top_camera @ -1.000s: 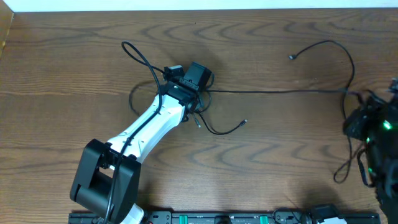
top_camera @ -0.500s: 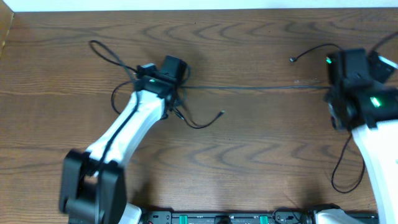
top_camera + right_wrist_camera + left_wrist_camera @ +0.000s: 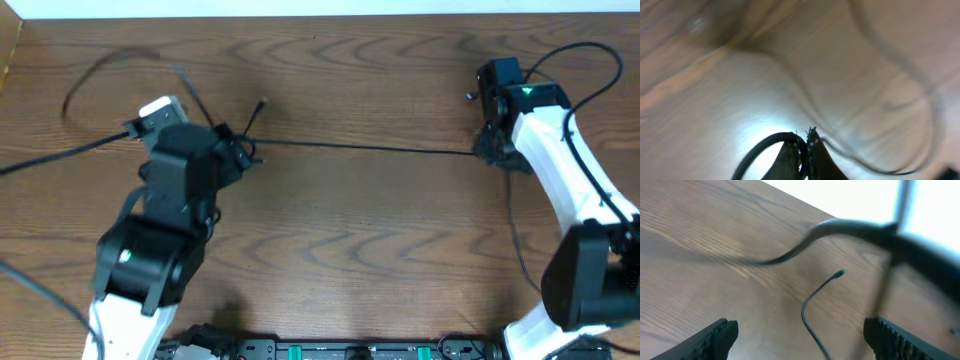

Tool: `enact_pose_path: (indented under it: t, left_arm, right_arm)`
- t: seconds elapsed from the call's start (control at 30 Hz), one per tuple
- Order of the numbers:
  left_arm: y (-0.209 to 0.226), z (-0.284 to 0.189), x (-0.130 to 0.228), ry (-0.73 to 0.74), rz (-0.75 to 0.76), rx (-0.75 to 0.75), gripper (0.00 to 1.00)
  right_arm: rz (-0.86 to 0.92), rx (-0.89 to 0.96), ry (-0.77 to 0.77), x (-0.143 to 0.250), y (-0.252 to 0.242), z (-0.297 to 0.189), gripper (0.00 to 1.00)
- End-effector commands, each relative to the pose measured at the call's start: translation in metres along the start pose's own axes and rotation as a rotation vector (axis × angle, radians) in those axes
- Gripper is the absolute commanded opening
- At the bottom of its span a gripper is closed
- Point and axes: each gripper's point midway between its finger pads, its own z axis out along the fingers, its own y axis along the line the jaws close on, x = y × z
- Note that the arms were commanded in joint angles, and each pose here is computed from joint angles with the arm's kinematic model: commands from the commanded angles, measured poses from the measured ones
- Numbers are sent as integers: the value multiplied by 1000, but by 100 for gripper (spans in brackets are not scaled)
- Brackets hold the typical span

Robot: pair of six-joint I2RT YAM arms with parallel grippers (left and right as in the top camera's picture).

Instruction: Untangle cables

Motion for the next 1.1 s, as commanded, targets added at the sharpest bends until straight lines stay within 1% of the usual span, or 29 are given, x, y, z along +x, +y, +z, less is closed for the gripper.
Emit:
enact_pose_path:
  t: [0.0, 0.03, 0.07, 0.1, 0.13, 0.17, 0.2, 0.3, 0.37, 0.43, 0.5, 0.53, 0.57, 0.63, 0.67, 0.7, 0.77, 0.87, 0.97, 1.07]
  left_arm:
    - [35, -39, -43, -194, -141, -66, 86]
    - [32, -41, -40, -177, -124, -44, 86]
    - [29, -40, -37, -160, -107, -28, 86]
    - [24, -38, -32, -131, -72, -4, 86]
    - [18, -34, -26, -98, -32, 21, 86]
    - [13, -31, -20, -68, 3, 43, 86]
    - [7, -26, -14, -36, 38, 68, 86]
    - [-12, -12, 8, 79, 155, 152, 86]
    - [-23, -1, 23, 158, 215, 198, 86]
    - [-28, 12, 39, 237, 260, 213, 86]
    - [-30, 22, 51, 300, 284, 212, 86]
    - [-31, 28, 60, 341, 290, 208, 86]
    - [-32, 33, 68, 381, 292, 208, 86]
    - [-36, 42, 82, 454, 292, 225, 86]
    - [-39, 45, 87, 479, 295, 241, 86]
    - [-45, 46, 94, 511, 314, 282, 86]
    - [-62, 42, 109, 579, 381, 420, 86]
    - [-72, 33, 121, 631, 438, 531, 86]
    - [-70, 28, 127, 661, 458, 544, 86]
    - [-67, 26, 131, 682, 455, 535, 86]
  right_arm:
    - [-50, 46, 54, -17, -28, 38, 1]
    - [-91, -26, 78, -15, -17, 39, 1]
    - [-124, -88, 94, -13, -8, 38, 4]
    - [-154, -153, 103, -12, 1, 34, 15]
    - [-188, -221, 114, -10, 10, 30, 29]
    - [-230, -301, 123, -7, 22, 24, 36]
    - [-272, -376, 129, -4, 32, 16, 40]
    - [-427, -612, 120, 7, 58, -16, 49]
    - [-559, -792, 87, 17, 75, -45, 53]
    - [-678, -985, 30, 26, 87, -80, 58]
    - [-753, -1108, -32, 31, 92, -108, 65]
    - [-786, -1163, -64, 33, 93, -121, 72]
    - [-807, -1202, -88, 35, 93, -131, 75]
    - [-842, -1284, -129, 40, 94, -152, 78]
    - [-854, -1313, -139, 42, 95, -159, 78]
    - [-865, -1337, -141, 45, 97, -163, 78]
    - [-898, -1371, -130, 55, 101, -169, 76]
    - [-1032, -1429, -152, 78, 105, -179, 77]
    - [-1222, -1533, -203, 110, 107, -196, 80]
    - [-1385, -1571, -241, 137, 110, -202, 83]
